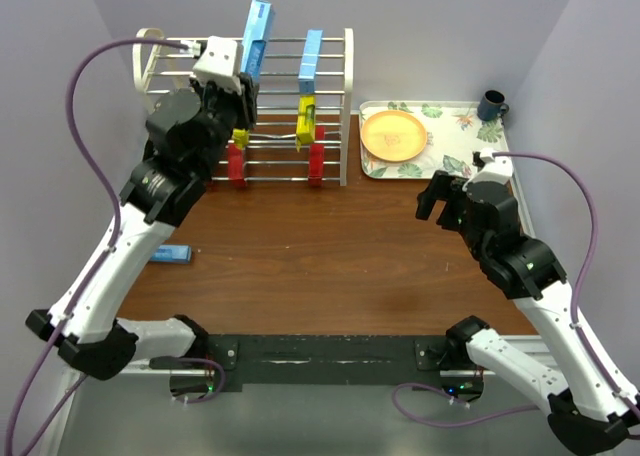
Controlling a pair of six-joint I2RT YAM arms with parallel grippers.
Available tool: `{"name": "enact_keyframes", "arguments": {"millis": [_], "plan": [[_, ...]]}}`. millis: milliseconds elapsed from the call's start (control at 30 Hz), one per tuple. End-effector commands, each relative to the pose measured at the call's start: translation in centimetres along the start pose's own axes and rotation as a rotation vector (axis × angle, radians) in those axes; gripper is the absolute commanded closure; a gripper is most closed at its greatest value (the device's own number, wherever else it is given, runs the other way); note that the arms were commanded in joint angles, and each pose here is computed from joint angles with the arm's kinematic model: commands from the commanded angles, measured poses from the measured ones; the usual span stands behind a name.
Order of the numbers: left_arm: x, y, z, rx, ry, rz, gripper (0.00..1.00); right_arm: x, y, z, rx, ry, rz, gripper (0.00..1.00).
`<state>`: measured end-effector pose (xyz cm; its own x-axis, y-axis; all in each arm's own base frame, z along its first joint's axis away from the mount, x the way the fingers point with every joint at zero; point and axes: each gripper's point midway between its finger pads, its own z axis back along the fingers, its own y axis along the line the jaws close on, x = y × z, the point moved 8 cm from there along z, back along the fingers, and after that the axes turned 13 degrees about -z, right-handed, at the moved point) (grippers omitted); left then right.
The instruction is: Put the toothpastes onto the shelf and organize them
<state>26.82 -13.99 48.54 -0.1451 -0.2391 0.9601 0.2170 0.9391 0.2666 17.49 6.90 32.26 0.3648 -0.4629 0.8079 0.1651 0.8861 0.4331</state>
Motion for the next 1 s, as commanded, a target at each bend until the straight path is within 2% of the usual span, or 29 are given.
{"name": "enact_keyframes", "arguments": {"millis": [0,200,333,667,967], "plan": [[0.3,1.7,-2.6,0.098,0.045,0.108,0.92,0.6,0.3,-0.1,0.040,-0.039,0.018,0.02],[-1.3,2.9,-6.3,0.163,0.098,0.172,0.94,0.1,0.3,-0.4,0.057,-0.019,0.065,0.02],[-3.2,2.6,-9.2,0.152,0.164,0.153,0.92,-0.2,0.2,-0.6,0.065,-0.007,0.093,0.02],[-5.6,2.5,-12.8,0.173,0.215,0.151,0.88,-0.6,0.4,-1.5,0.076,0.015,0.155,0.02],[-7.6,2.7,-14.6,0.174,0.255,0.138,0.76,-0.8,0.5,-2.0,0.071,0.018,0.164,0.02]]}}
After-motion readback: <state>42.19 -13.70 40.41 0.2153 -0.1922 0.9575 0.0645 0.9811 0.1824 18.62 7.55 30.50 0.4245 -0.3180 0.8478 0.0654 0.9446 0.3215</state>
